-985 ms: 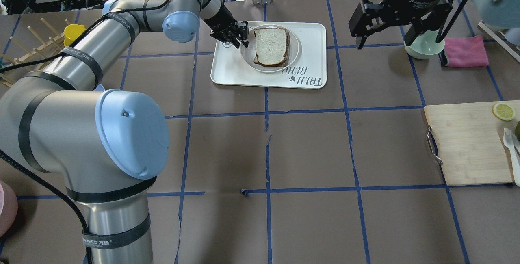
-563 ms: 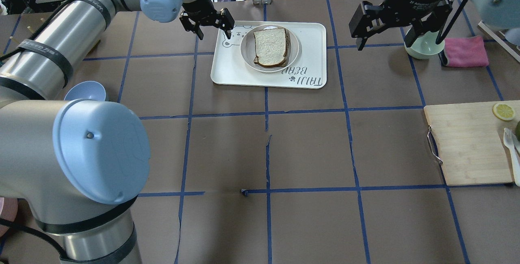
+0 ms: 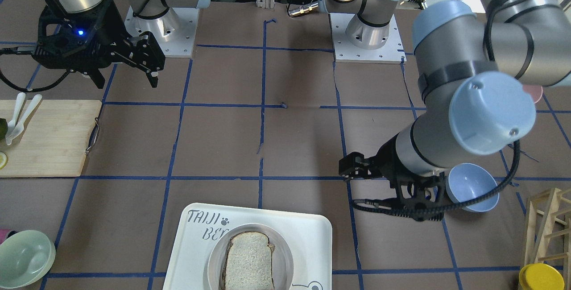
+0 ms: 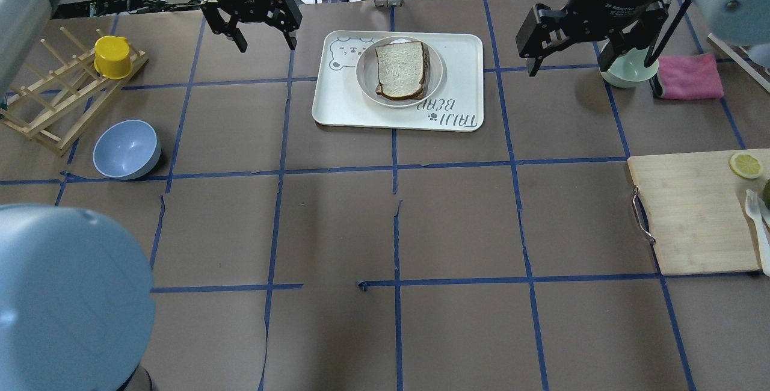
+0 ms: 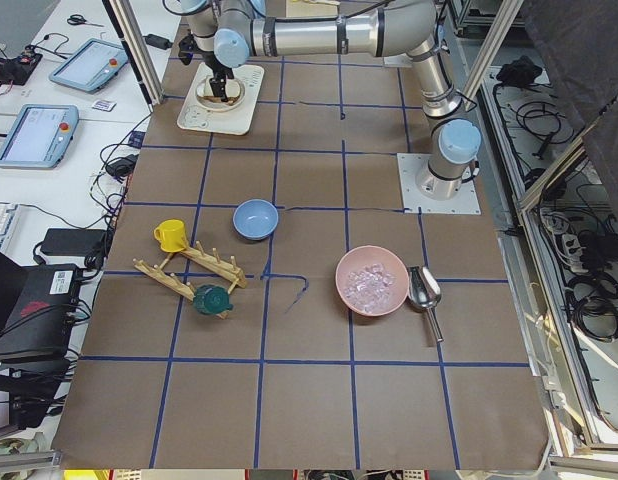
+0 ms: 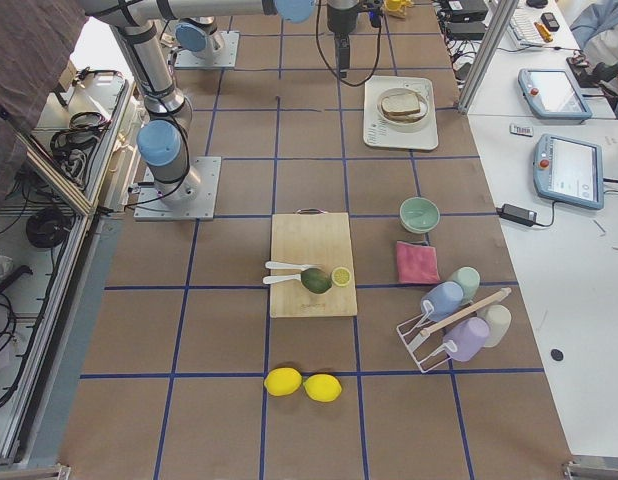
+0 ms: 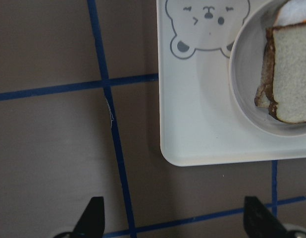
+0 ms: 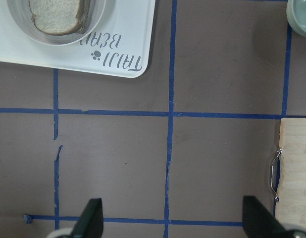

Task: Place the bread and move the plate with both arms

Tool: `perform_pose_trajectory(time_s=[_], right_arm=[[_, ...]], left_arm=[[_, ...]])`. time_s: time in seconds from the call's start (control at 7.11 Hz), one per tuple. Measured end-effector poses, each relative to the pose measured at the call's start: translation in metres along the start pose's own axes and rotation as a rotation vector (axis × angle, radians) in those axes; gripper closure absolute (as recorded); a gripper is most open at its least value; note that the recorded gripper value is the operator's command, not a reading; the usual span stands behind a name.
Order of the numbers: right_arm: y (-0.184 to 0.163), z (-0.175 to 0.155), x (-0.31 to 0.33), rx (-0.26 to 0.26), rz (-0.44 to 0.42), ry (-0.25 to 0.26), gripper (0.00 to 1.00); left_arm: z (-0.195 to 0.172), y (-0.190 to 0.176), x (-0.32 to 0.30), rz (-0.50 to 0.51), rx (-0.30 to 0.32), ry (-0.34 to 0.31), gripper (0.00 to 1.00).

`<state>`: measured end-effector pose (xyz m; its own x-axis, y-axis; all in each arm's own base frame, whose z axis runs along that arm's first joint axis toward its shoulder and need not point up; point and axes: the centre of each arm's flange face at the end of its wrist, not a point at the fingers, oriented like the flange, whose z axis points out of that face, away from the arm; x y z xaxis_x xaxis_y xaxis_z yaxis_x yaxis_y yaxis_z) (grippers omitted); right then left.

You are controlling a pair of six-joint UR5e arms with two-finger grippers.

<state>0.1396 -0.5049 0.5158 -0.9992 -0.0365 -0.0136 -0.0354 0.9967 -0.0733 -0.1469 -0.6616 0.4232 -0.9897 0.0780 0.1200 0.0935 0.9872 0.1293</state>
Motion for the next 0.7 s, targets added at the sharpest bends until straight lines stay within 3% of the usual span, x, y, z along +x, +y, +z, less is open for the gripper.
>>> perform_pose_trajectory(time_s=[0.28, 0.7], right_arm=[[-0.003, -0.002, -0.001, 0.027, 0.017, 0.002, 0.0], [-0.002, 0.001, -0.001, 0.028, 0.053, 0.0, 0.0]], left_arm=[[-0.02, 0.052, -0.017, -0.058, -0.027, 0.012, 0.0], [-0.037, 0.125, -0.019, -0.149, -0.002, -0.003, 0.0]])
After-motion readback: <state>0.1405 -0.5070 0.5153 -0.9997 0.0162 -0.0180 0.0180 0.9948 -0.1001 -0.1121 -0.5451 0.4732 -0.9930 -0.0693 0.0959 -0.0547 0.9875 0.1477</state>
